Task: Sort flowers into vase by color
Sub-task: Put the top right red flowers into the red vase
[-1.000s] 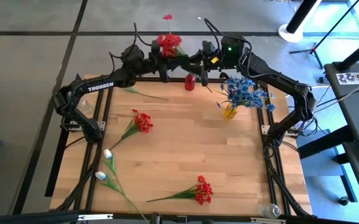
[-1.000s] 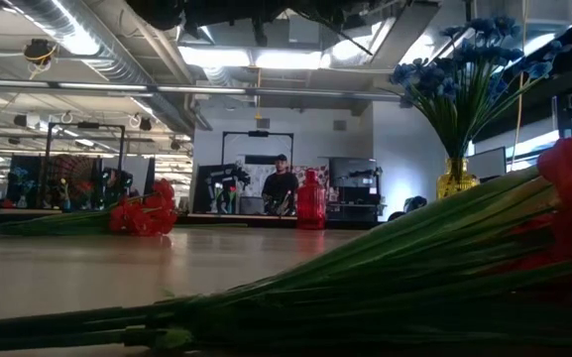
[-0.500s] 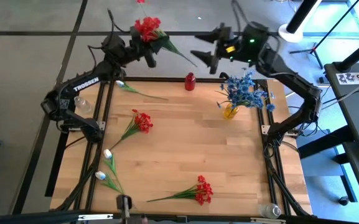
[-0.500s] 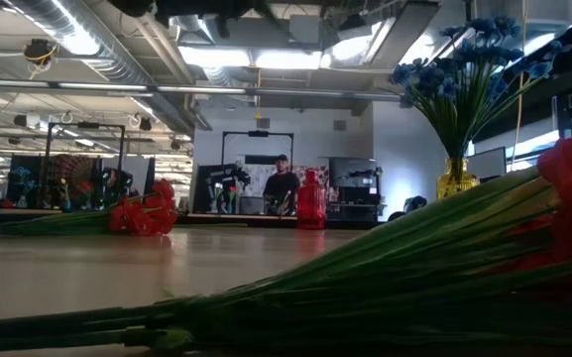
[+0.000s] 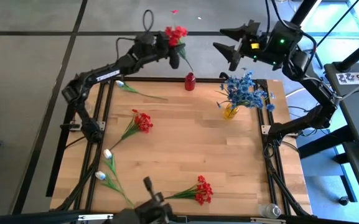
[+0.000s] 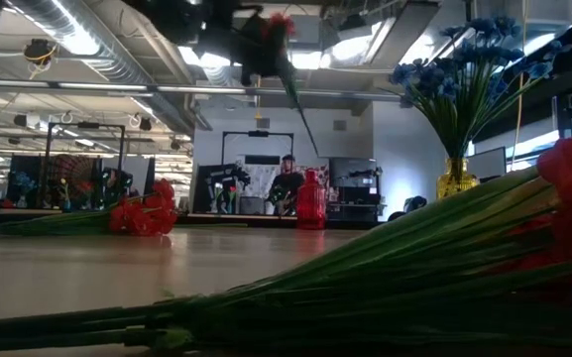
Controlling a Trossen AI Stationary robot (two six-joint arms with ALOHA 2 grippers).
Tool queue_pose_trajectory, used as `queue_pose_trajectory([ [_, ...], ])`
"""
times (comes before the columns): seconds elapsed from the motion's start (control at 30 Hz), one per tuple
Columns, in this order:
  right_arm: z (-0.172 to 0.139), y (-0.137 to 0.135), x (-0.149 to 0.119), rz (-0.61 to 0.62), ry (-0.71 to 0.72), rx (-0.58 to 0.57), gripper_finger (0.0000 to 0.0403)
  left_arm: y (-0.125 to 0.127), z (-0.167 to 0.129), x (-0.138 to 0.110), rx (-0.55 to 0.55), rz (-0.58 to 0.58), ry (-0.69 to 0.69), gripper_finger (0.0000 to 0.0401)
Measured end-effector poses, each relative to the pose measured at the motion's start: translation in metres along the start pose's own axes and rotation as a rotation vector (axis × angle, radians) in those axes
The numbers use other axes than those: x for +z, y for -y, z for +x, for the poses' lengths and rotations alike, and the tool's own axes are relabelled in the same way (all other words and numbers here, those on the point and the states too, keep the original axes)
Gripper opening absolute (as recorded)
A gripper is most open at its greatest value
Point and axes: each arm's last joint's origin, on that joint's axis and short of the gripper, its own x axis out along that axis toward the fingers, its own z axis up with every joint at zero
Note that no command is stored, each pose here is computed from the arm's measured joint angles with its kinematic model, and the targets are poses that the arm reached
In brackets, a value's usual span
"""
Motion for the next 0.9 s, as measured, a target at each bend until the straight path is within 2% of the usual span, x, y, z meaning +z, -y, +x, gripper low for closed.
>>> queue_pose_trajectory([
  [0.3,0.003,-0.007,-0.010,0.055,-0.096,0.009,0.0298,-0.004,0.014,-0.005,0.035,0.081,-0.091,0.0004],
  [0.47,0.004,-0.017,-0.010,0.048,-0.097,0.022,0.0298,-0.004,0.014,-0.009,0.025,0.080,-0.096,0.0004],
  [0.7,0.004,-0.017,-0.010,0.049,-0.097,0.020,0.0298,0.010,0.021,-0.021,-0.015,0.084,-0.103,0.0004],
  [0.9,0.004,-0.018,-0.010,0.051,-0.098,0.032,0.0298,0.010,0.022,-0.022,-0.003,0.086,-0.106,0.0007],
])
